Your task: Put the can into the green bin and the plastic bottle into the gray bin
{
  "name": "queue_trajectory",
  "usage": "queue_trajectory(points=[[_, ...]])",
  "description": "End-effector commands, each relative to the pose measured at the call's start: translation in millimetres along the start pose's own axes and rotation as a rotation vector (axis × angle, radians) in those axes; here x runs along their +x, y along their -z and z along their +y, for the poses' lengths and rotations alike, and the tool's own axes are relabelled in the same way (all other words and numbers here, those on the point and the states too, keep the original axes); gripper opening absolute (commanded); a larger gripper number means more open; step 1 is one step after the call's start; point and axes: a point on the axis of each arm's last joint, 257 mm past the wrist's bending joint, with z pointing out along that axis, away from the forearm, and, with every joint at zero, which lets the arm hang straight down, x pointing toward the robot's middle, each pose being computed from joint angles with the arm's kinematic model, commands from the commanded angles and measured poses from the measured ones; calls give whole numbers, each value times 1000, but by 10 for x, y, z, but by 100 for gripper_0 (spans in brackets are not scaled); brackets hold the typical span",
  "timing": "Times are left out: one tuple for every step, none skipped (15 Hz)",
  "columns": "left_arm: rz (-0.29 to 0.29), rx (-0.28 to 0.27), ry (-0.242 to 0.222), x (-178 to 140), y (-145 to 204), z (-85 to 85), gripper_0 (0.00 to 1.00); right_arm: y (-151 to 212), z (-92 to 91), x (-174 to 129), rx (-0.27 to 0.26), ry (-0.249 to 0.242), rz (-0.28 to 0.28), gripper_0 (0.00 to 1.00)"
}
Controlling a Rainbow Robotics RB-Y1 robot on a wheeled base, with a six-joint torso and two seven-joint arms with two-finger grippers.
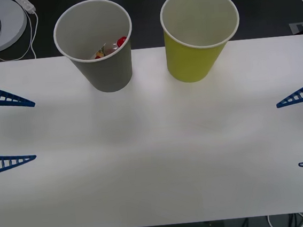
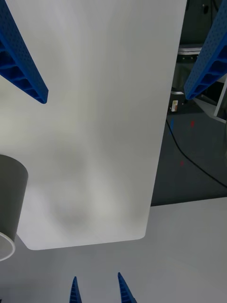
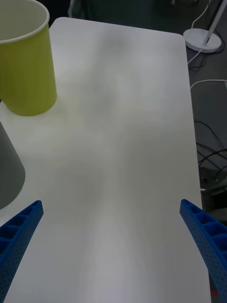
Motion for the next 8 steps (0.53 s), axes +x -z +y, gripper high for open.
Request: queue_trajectory(points=[[-6,-1,7,-6,5,2,100,0,0,0,0,0,0,100],[-16,-1,21,-6,11,-5,100,0,0,0,0,0,0,100],[-16,-1,21,-6,11,-5,100,0,0,0,0,0,0,100],[-16,-1,21,-6,11,-5,100,0,0,0,0,0,0,100],[-16,-1,21,-6,11,-5,100,0,0,0,0,0,0,100],[-16,-1,21,-6,11,-5,100,0,0,0,0,0,0,100],[-16,-1,21,-6,11,-5,100,0,0,0,0,0,0,100],[-16,-1,21,-6,11,-5,100,0,0,0,0,0,0,100]])
